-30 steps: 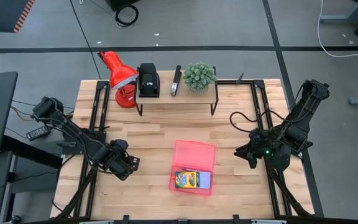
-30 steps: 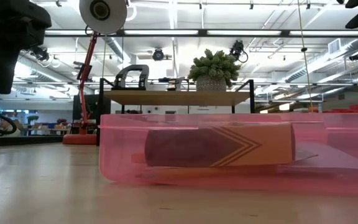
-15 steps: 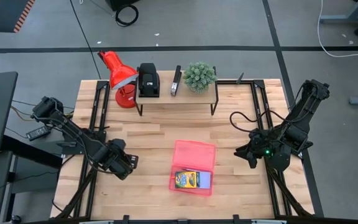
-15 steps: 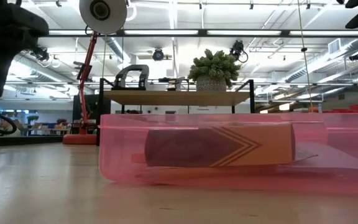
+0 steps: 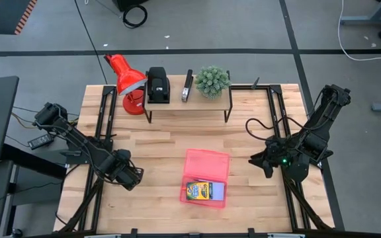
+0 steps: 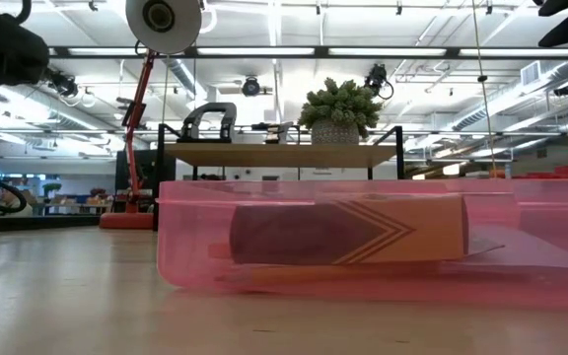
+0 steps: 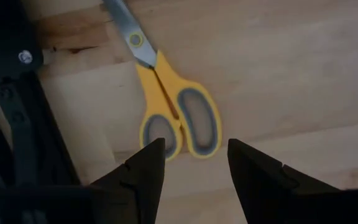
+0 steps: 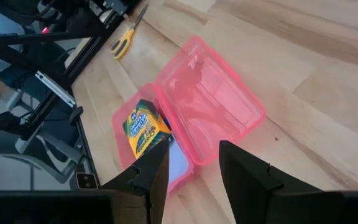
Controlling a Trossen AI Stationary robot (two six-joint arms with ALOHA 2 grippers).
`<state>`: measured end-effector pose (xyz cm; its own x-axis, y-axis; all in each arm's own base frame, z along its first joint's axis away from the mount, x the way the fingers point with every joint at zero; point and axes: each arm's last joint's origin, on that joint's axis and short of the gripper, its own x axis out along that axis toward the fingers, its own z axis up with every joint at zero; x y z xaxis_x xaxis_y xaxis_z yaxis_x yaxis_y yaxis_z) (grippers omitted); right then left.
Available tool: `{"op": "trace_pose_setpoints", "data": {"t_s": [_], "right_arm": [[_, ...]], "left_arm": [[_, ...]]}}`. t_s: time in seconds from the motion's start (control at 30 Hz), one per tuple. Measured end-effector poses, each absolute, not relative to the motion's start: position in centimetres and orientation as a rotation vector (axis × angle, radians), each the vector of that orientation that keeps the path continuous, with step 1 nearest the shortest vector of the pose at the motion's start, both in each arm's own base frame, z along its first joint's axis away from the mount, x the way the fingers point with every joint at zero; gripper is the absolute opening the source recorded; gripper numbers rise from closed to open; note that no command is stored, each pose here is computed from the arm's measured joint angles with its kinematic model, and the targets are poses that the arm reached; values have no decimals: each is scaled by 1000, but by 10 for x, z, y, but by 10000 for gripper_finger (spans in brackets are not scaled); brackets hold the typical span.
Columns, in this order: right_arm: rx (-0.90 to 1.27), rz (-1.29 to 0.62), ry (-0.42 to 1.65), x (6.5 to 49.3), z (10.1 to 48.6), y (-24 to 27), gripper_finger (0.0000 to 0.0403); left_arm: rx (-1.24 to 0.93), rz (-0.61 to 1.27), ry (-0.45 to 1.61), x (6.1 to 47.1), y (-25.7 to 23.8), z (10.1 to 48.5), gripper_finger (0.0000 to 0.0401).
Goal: Pack school essentials
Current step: Put the yellow scissors into the pink supply box
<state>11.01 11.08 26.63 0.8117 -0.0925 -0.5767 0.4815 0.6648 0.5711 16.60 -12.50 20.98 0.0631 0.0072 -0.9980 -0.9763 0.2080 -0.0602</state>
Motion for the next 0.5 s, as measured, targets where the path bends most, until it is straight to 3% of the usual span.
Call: {"op": "trace_pose_setpoints", "data": {"t_s": [0.27,0.5], "right_arm": [[749,-351,507,111,267,110,147],[748,-351,507,111,267,110,147]], "left_arm": [[-1004,1008,1453,166,-131,199,182],[-1040,1063,1446,174,-137,187,183]]}}
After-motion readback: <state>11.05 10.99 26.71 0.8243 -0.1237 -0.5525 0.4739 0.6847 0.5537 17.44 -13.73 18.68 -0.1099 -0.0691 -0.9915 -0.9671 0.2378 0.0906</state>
